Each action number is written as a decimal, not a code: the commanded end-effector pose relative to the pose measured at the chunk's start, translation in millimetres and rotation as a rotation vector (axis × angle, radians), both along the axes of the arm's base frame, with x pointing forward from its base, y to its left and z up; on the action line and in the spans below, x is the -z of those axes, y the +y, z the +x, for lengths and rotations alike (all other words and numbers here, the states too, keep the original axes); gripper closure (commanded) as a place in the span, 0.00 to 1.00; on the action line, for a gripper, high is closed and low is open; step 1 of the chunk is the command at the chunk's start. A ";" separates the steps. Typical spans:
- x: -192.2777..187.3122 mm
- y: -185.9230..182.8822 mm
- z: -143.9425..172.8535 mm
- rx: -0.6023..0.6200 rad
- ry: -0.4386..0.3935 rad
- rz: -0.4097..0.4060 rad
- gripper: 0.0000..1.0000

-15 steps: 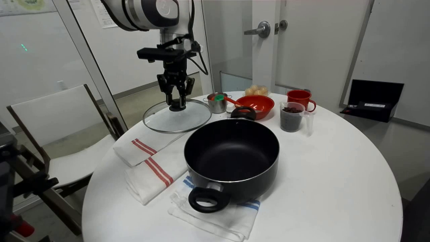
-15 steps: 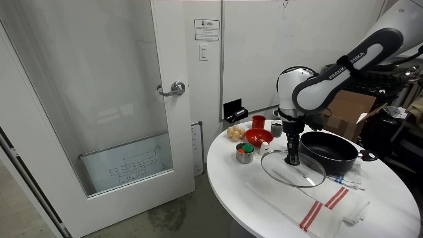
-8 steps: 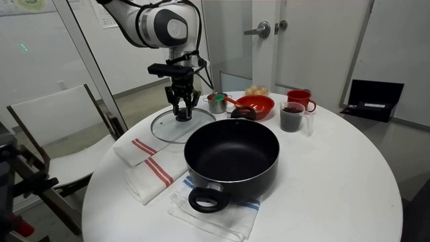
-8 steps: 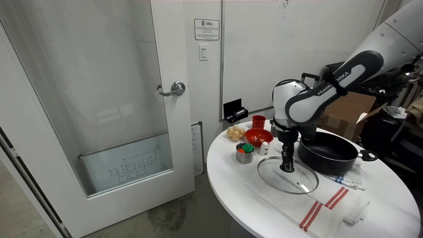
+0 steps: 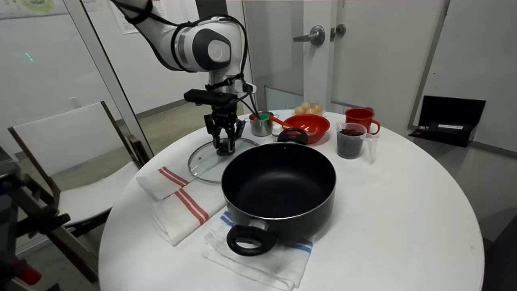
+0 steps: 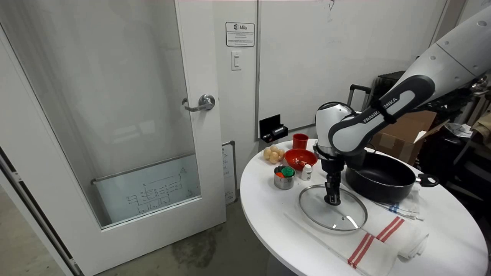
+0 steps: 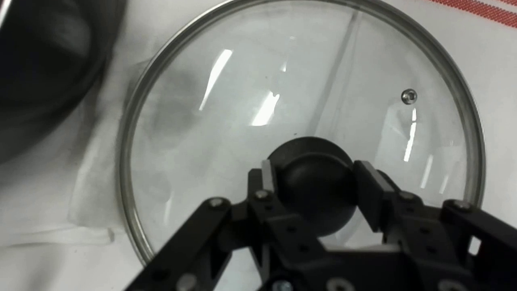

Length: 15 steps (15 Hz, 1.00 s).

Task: Remove the glass lid from the top of the black pot.

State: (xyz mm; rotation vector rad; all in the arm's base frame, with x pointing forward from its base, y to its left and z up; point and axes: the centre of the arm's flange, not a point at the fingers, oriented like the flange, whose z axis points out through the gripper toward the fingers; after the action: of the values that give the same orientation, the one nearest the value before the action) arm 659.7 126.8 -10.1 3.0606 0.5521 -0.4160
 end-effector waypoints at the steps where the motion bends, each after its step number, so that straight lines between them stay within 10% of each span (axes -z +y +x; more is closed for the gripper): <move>1: 6.4 1.2 5.5 0.010 -0.011 -0.010 0.75; 4: 5.8 0.0 2.2 0.014 -0.004 -0.006 0.75; 5: 5.6 -0.4 1.1 0.011 -0.002 -0.007 0.25; 10: 4.2 -0.7 -2.3 0.011 -0.003 -0.004 0.01; 15: -12.9 1.9 -3.8 0.001 -0.031 0.004 0.00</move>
State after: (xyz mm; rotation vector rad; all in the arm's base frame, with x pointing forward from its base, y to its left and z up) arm 659.1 126.7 -12.8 3.0637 0.5414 -0.4097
